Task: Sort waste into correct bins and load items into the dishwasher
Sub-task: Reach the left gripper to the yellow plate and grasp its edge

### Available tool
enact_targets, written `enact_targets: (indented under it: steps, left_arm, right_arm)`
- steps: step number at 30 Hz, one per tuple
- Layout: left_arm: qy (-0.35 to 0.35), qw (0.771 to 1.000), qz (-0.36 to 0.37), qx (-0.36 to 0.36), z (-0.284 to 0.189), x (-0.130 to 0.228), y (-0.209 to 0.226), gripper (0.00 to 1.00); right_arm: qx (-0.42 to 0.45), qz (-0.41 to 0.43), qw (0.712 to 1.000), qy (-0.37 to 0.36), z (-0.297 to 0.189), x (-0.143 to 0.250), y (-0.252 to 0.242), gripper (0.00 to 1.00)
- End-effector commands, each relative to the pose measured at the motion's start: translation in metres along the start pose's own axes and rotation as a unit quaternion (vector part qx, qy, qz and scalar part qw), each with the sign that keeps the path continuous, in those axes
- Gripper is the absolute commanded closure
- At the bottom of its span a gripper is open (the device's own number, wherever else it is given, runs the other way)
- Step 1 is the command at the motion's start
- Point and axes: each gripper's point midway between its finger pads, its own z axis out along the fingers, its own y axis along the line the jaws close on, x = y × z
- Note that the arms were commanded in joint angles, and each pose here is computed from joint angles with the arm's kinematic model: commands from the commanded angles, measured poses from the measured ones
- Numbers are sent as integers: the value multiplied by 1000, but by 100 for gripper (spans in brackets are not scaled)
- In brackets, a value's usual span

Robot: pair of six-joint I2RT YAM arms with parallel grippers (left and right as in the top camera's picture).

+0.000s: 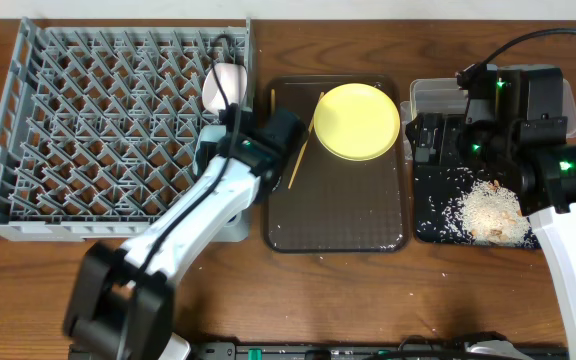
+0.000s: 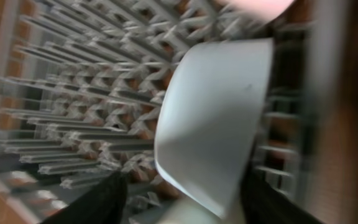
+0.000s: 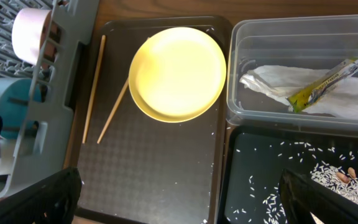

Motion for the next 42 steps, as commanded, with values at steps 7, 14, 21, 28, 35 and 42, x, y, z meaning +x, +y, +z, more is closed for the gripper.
enact_targets:
  steps: [7, 14, 21, 28, 35, 42]
  left_arm:
    - [-29, 956, -99, 276, -71, -38, -52, 31]
    - [-6, 917, -240, 319, -62, -60, -88, 31]
    - [39, 871, -278, 403, -36, -68, -169, 35]
    - [71, 847, -310, 427, -4, -62, -216, 36]
    - [61, 842, -304, 442, 3, -59, -242, 36]
    - [66, 846, -295, 439, 8, -48, -255, 37]
  right_arm:
    - [6, 12, 1000, -5, -2, -4, -6, 1]
    - [6, 12, 1000, -5, -2, -4, -6, 1]
    - [6, 12, 1000, -5, -2, -4, -6, 1]
    - [6, 12, 1000, -5, -2, -4, -6, 1]
    - [6, 12, 1000, -5, -2, -4, -6, 1]
    - [6, 12, 1000, -5, -2, -4, -6, 1]
